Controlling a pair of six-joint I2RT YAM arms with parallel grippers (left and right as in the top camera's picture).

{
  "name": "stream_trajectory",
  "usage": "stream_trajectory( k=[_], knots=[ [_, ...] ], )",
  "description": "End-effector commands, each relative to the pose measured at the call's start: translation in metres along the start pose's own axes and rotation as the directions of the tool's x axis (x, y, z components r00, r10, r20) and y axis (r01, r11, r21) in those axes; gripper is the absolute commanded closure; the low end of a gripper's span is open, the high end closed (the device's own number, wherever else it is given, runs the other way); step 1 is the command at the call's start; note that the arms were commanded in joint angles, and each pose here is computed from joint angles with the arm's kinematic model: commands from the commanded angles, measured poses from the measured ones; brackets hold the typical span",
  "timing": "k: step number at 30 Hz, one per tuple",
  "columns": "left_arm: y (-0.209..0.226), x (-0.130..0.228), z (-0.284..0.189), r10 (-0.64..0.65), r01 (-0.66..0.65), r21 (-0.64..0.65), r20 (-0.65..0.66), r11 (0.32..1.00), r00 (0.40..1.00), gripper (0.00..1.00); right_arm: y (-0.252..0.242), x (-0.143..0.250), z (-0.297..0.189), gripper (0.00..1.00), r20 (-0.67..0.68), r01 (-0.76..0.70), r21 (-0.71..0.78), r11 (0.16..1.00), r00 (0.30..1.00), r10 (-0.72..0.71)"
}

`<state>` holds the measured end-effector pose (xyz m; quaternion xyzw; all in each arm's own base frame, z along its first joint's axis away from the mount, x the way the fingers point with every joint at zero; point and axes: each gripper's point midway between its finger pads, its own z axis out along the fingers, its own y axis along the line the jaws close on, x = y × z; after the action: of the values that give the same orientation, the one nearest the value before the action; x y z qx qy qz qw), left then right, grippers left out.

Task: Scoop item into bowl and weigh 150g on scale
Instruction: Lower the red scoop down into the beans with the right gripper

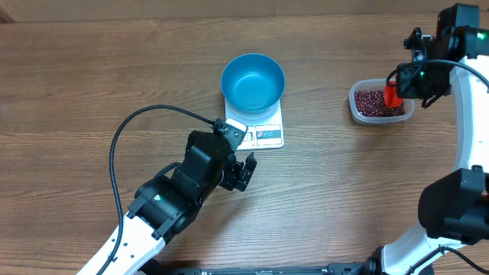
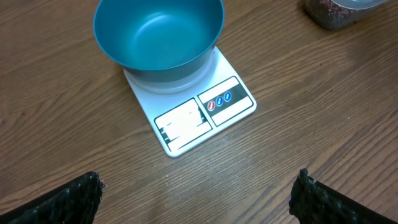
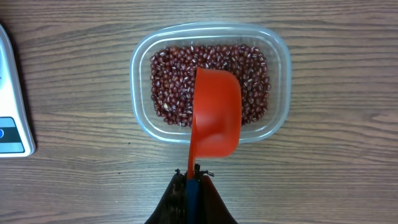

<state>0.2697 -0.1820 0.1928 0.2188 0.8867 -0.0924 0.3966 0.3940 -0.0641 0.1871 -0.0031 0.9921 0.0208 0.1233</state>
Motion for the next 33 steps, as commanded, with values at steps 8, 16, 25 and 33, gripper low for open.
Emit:
stream_trajectory(
  k=[8,16,25,33],
  knots=[
    [-0.001,0.002,0.002,0.016,-0.016,0.008,-0.009,1.0,1.0,0.0,-0.009,0.007,0.016,0.96,-0.029,0.01,0.056,0.998,1.0,-0.008],
    [-0.001,0.002,0.002,0.016,-0.016,0.007,-0.01,1.0,1.0,0.0,-0.011,0.005,0.028,0.96,-0.025,0.024,0.088,0.996,0.999,-0.022],
    [-0.001,0.002,0.002,0.017,-0.017,0.007,-0.01,1.0,1.0,0.0,-0.012,0.01,0.036,0.96,-0.048,0.037,0.122,0.992,0.998,-0.032],
    [-0.001,0.002,0.002,0.017,-0.017,0.007,-0.01,1.0,1.0,0.0,-0.013,0.014,0.05,0.96,-0.053,0.038,0.121,0.992,0.998,-0.031]
  ],
)
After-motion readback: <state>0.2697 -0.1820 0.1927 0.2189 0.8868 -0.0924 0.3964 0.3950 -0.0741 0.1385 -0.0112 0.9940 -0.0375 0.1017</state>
